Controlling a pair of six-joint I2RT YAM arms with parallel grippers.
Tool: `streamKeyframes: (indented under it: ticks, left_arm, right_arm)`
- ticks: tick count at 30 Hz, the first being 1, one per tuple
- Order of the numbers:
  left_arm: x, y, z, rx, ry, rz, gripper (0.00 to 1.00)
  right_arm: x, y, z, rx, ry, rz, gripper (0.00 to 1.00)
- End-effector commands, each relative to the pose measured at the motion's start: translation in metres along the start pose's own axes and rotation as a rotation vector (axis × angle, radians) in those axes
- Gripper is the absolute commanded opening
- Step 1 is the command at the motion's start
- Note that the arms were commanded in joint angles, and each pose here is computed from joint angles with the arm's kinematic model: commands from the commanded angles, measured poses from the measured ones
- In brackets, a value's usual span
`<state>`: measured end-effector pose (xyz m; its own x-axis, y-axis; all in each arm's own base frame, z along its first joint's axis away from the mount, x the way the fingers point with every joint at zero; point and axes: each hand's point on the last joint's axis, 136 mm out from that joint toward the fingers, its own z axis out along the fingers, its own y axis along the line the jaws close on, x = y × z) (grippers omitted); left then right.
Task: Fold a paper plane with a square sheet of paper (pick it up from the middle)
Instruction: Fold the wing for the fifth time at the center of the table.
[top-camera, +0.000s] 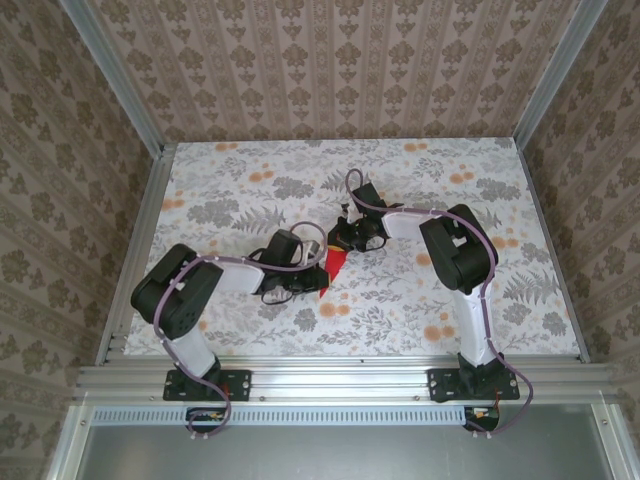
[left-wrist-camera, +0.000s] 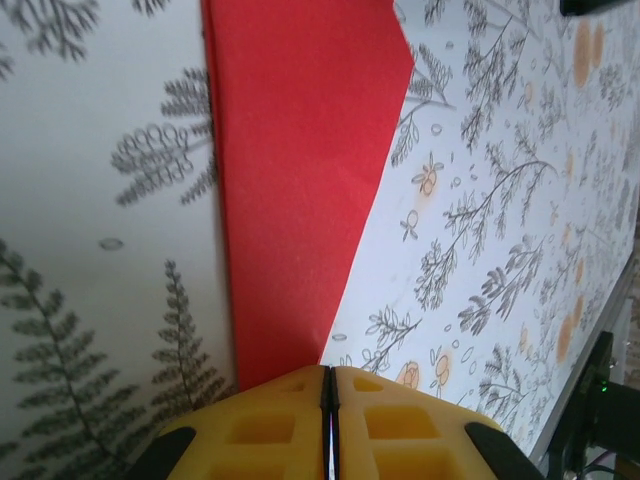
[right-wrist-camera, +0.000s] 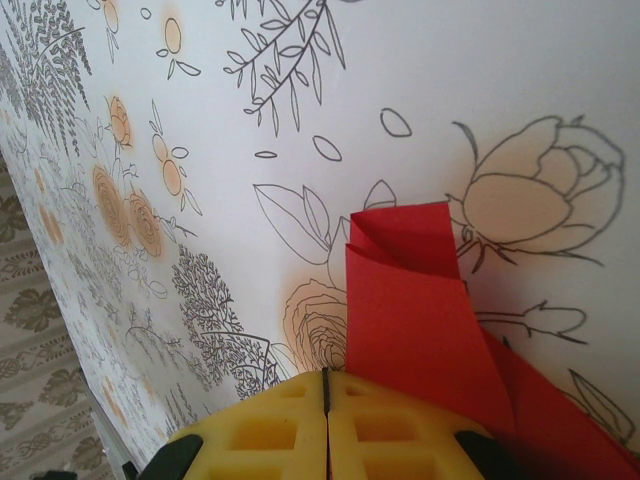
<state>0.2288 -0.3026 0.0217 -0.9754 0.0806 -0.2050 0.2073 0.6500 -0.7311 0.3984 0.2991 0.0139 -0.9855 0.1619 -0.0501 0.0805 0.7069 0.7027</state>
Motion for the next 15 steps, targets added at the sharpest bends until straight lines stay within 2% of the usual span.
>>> streamKeyframes:
  ticks: [1, 11, 15]
  left_arm:
    - [0.045, 0.024, 0.0, -0.083, 0.125, -0.045, 0.11]
    - [0.081, 0.029, -0.009, -0.128, 0.182, -0.048, 0.11]
    - [0.075, 0.019, -0.02, -0.124, 0.153, -0.02, 0.12]
  right_arm:
    - [0.012, -0.057, 0.015, 0.174, 0.027, 0.115, 0.08]
    - [0.007, -0.048, 0.011, 0.154, 0.02, 0.108, 0.08]
    - [-0.001, -0.026, 0.002, 0.102, 0.017, 0.08, 0.1]
